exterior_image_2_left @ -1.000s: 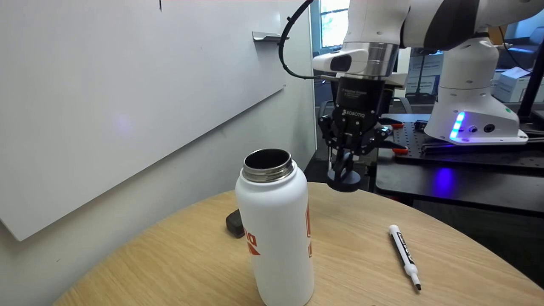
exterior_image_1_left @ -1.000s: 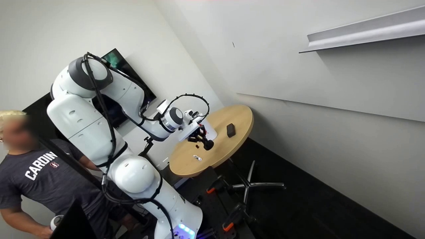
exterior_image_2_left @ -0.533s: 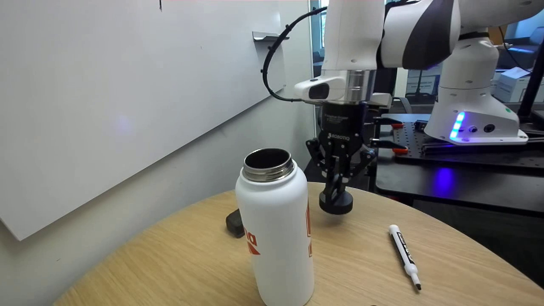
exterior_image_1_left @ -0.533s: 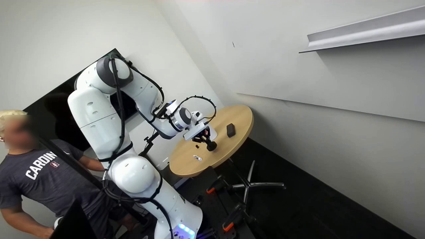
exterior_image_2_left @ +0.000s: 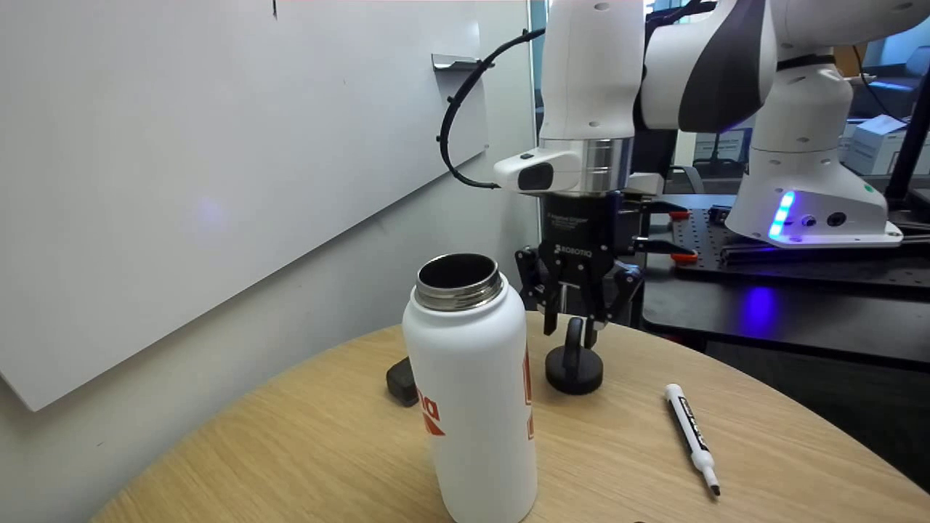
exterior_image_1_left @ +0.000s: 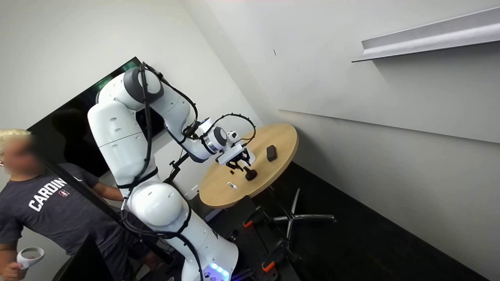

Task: Remove the lid from the white bottle

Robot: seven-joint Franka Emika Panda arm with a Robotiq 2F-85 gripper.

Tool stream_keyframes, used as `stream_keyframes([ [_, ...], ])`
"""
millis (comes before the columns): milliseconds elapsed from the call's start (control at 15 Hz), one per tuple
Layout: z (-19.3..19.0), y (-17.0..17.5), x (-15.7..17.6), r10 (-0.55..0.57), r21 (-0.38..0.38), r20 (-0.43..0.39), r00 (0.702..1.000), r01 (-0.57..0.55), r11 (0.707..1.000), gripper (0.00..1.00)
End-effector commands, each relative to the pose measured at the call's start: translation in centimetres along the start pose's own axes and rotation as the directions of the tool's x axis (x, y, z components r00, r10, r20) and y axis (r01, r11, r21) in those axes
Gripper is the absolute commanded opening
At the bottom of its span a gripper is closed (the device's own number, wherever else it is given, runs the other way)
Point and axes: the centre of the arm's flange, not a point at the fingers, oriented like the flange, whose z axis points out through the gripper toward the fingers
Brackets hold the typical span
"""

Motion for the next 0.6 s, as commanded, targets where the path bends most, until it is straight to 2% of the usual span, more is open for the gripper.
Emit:
stream_keyframes([
  [0,-6.6,-2.5,-1.4,-0.031,-0.096,0.072,0.997,0.038,0.995,0.83],
  [133,-10.1,-3.7,-2.0,-0.055,-0.134,0.101,0.993,0.068,0.989,0.98],
  [333,-14.4,-5.0,-2.3,-0.07,-0.171,0.076,0.995,0.082,0.982,1.0],
  [400,-15.9,-5.2,-2.4,-0.067,-0.173,0.039,0.997,0.072,0.982,1.0],
  [533,-18.5,-5.1,-2.2,0.016,-0.159,-0.053,0.998,-0.025,0.987,1.0],
])
